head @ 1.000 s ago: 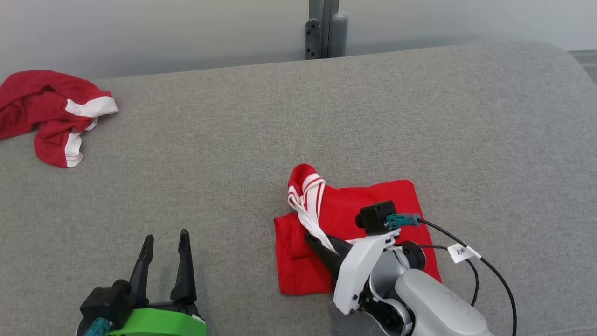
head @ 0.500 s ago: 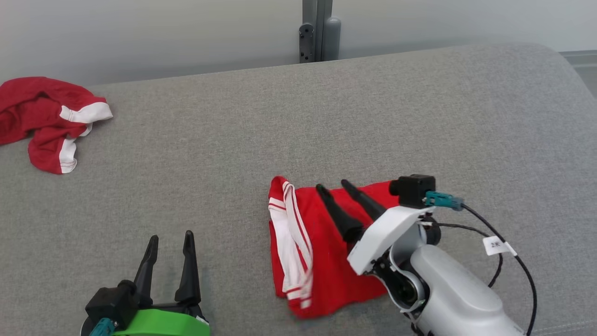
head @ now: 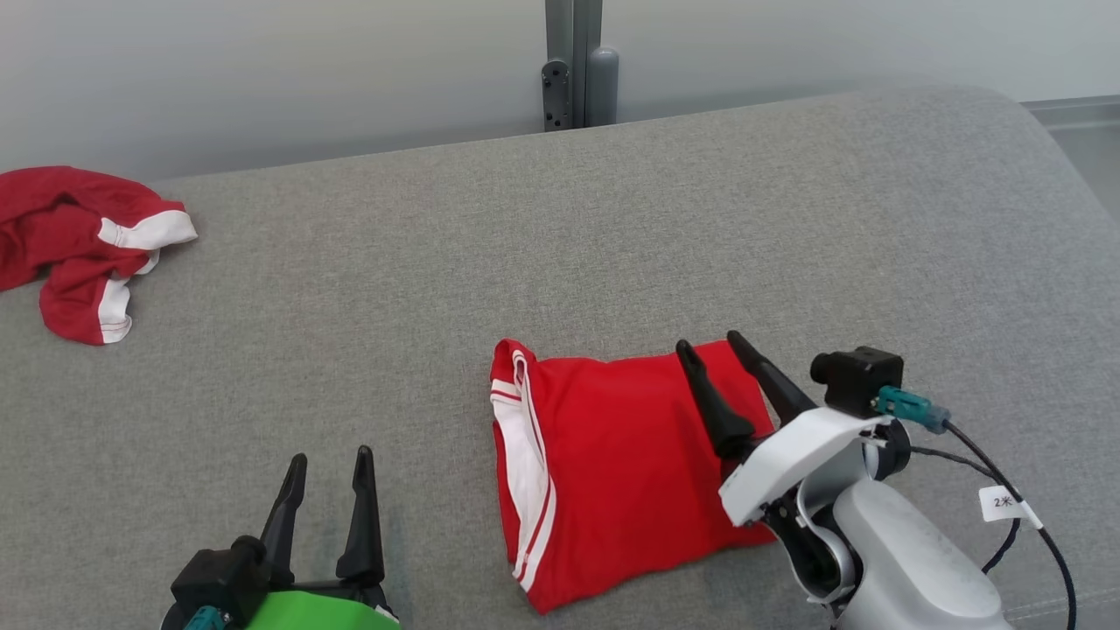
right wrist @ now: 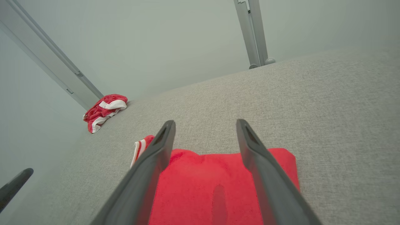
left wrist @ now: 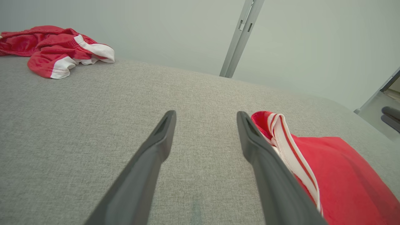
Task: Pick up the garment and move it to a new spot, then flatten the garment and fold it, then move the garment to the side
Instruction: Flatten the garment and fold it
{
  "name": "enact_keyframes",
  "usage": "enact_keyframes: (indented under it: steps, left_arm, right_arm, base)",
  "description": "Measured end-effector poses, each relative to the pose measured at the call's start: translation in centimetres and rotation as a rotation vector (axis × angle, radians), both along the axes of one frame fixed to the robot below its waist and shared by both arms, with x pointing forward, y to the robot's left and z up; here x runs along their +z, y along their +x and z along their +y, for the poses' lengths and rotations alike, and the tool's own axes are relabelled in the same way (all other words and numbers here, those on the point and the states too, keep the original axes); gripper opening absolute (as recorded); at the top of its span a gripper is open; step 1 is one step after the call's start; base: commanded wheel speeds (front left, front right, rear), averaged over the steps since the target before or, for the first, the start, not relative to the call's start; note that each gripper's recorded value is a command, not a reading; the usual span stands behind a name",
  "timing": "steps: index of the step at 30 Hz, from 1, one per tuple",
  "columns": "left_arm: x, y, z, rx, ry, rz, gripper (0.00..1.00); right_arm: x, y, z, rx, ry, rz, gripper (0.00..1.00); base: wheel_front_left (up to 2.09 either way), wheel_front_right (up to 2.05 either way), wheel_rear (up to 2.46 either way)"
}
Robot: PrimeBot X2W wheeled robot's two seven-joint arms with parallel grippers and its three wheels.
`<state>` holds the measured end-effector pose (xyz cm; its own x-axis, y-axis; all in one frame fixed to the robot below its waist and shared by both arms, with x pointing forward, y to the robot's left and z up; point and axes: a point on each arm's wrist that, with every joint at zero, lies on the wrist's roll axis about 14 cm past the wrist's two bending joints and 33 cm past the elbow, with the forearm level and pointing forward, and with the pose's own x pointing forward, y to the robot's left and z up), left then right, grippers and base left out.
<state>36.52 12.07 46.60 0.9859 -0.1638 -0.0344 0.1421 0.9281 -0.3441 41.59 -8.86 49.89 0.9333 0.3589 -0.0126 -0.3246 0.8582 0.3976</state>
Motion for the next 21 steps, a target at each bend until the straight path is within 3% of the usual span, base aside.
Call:
enact_keyframes:
  steps: [2, 3, 5, 6, 12, 21]
  left_arm:
    - [0.0, -0.1, 0.0, -0.001, 0.0, 0.001, 1.0]
    - [-0.1, -0.1, 0.0, -0.002, -0.001, 0.002, 1.0]
    - [-0.2, -0.3, 0.1, 0.001, -0.001, 0.006, 1.0]
    - [-0.2, -0.3, 0.2, 0.006, -0.001, 0.008, 1.0]
    - [-0.1, -0.4, 1.6, 0.048, 0.004, 0.005, 1.0]
    - [-0.5, -1.4, 5.0, 0.157, 0.016, 0.022, 1.0]
  right_arm:
    - [-0.6, -0.4, 0.9, 0.026, -0.021, 0.009, 1.0]
    - [-0.9, -0.6, 1.5, 0.042, -0.027, 0.016, 0.55]
    - [-1.8, -1.1, 3.1, 0.087, -0.046, 0.035, 0.11]
    - [-2.4, -1.4, 3.9, 0.112, -0.065, 0.047, 0.0]
    - [-5.7, -2.2, 8.0, 0.267, -0.196, 0.098, 0.0]
    - [-7.6, -1.4, 12.6, 0.415, -0.268, 0.099, 0.0]
  base:
    - [0.0, 0.0, 0.0]
    - [0.0, 0.0, 0.0]
    - [0.0, 0.0, 0.0]
    - [0.0, 0.0, 0.0]
    - [0.0, 0.0, 0.0]
    - [0.0, 0.0, 0.0]
